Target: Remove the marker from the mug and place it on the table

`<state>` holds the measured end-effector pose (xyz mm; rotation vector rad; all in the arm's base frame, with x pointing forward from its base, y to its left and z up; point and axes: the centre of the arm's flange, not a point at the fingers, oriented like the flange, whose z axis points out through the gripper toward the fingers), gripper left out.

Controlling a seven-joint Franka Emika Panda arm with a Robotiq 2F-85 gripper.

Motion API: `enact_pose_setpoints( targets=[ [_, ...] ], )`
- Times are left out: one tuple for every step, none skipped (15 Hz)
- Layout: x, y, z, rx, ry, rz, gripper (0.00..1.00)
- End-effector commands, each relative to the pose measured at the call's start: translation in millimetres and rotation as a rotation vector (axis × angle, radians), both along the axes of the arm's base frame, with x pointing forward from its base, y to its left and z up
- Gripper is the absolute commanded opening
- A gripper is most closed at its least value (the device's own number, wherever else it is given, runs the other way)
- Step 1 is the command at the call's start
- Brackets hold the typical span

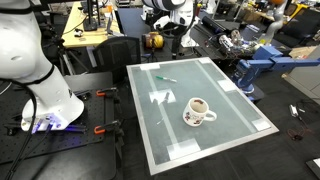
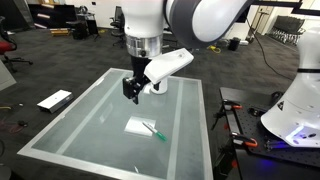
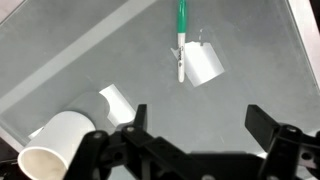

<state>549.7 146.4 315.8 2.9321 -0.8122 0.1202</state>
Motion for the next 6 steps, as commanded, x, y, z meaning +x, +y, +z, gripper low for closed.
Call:
enact_pose_setpoints(
  targets=[
    [-4.2,1.0,6.2,0.0,-0.013,0.003,1.0],
    [-6.4,1.7,9.8,0.001,-0.018,0.004,1.0],
    [-6.5,1.9,9.9,0.001,-0.018,0.005,1.0],
    [-6.4,1.5,8.5,0.001,-0.016,0.004,1.0],
    [-6.2,1.4,6.4,0.0,-0.013,0.004,1.0],
    [-6.1,1.4,4.3,-0.001,-0.009,0.003,1.0]
  ],
)
